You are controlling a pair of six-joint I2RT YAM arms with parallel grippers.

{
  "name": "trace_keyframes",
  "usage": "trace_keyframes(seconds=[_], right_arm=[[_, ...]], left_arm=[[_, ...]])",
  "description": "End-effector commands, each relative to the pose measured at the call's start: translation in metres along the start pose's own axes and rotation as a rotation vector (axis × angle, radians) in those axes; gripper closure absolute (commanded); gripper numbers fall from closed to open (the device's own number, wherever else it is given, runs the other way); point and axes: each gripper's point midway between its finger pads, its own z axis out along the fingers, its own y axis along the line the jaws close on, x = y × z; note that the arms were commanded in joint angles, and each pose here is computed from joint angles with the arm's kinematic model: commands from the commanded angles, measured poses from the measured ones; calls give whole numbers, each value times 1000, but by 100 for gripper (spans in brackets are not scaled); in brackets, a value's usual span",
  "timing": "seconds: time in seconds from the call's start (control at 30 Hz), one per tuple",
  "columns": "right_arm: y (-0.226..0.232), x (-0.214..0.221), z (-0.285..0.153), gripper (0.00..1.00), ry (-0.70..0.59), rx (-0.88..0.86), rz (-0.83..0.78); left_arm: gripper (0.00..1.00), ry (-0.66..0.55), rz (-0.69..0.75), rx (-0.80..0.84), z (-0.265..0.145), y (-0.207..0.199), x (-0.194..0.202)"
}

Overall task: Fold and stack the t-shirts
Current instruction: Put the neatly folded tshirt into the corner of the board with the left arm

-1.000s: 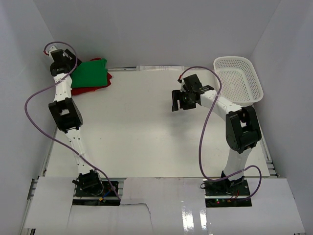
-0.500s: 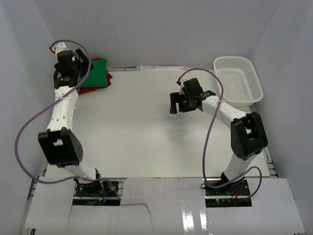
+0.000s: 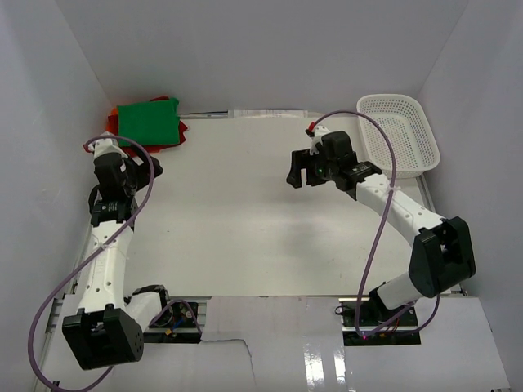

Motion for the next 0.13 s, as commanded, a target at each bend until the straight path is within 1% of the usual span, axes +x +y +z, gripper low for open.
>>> trace_keyframes(seconds=[0.0, 0.07, 0.1], right_arm=[[8, -11, -7, 16, -53, -27, -13], [8, -12, -9, 16, -58, -28, -14], [8, -13, -9, 16, -60, -29, -16]], left_arm=[[2, -18, -2, 53, -4, -12, -9], [2, -18, 6, 55, -2, -13, -11], [2, 6, 14, 41, 3, -10, -7]])
